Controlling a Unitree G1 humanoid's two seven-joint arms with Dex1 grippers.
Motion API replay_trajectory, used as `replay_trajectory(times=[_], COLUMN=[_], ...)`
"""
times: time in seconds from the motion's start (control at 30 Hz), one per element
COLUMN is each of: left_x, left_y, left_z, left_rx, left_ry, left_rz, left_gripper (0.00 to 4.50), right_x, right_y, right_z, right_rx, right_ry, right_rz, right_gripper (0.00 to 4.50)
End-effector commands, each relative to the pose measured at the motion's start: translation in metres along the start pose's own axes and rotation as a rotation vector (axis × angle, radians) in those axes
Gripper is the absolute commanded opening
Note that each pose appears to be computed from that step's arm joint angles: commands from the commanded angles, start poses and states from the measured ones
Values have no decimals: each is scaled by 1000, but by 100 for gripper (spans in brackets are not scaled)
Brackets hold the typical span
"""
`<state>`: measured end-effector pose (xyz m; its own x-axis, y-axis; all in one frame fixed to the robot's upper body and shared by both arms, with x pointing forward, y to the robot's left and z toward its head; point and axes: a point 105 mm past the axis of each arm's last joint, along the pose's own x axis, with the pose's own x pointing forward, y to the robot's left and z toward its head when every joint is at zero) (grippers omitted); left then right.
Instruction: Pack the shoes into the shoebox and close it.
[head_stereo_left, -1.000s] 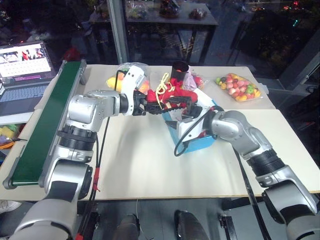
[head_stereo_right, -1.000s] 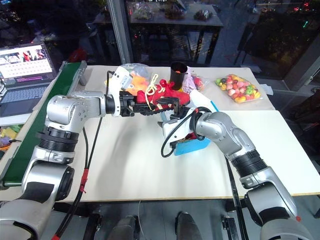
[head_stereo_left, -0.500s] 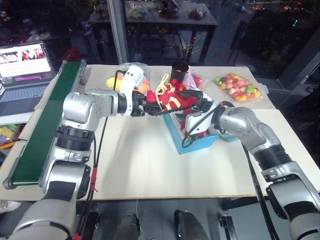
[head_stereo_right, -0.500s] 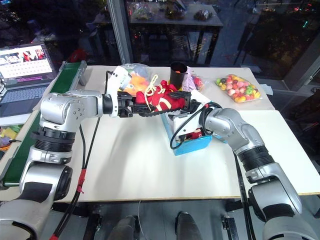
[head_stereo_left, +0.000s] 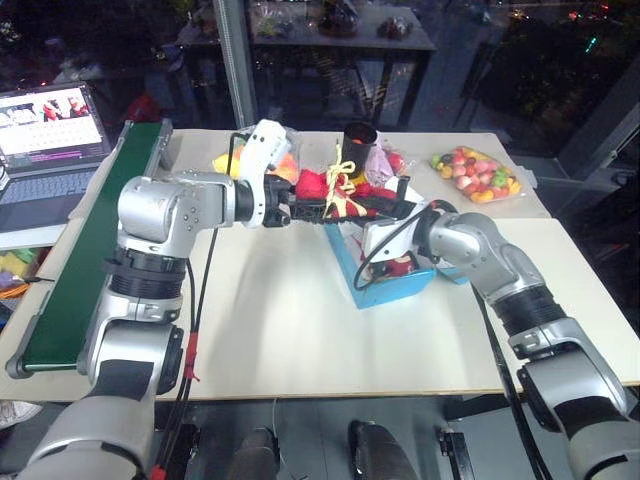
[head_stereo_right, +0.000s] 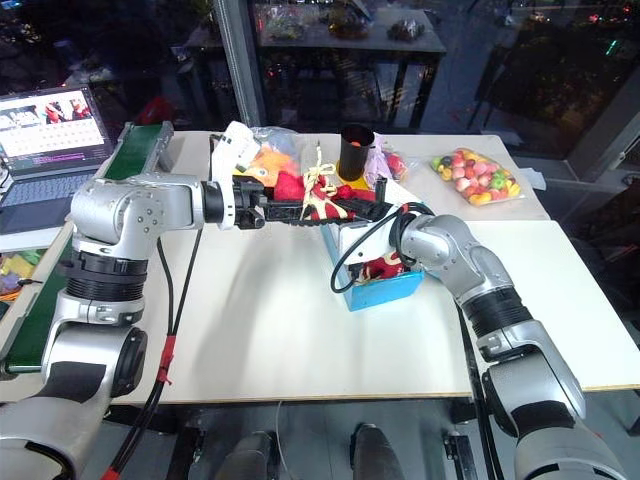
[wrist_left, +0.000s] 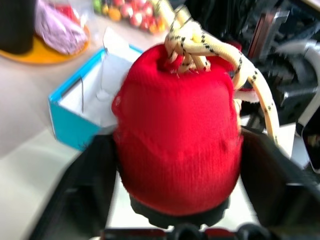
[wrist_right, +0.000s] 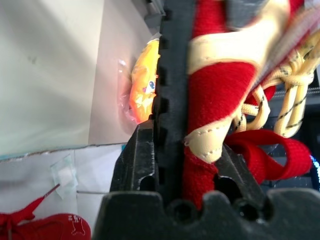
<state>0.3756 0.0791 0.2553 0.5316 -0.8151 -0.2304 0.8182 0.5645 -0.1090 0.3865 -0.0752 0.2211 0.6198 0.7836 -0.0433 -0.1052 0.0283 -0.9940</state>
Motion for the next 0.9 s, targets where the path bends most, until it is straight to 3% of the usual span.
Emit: replay_trajectory(times=[0.03, 0.17, 0.3, 0.5, 0.73, 0.9], left_x=[-12, -27, -34, -41, -44, -45], left_y=[5, 22, 23, 1, -19, -33], left_z=[29, 40, 35, -10, -33, -42], left_rx=[79, 101, 237, 383, 417, 429], left_ry=[-112, -173, -160, -24, 45, 48], left_rz=[44, 122, 147, -3, -119, -182], left_gripper=[450, 450, 450, 450, 450, 450], right_x=[-9, -22, -36, -38, -30, -29], right_y=[-32, -49, -53, -36, -33, -20], right_z=[0, -30, -61, -57, -36, -38], right_rx=[19, 182, 657, 1392, 1684, 1729], right_ry=[8, 164, 293, 317, 326, 404], right_rz=[-104, -159, -248, -220, -121, -73], right_gripper=[48, 48, 48, 48, 48, 48])
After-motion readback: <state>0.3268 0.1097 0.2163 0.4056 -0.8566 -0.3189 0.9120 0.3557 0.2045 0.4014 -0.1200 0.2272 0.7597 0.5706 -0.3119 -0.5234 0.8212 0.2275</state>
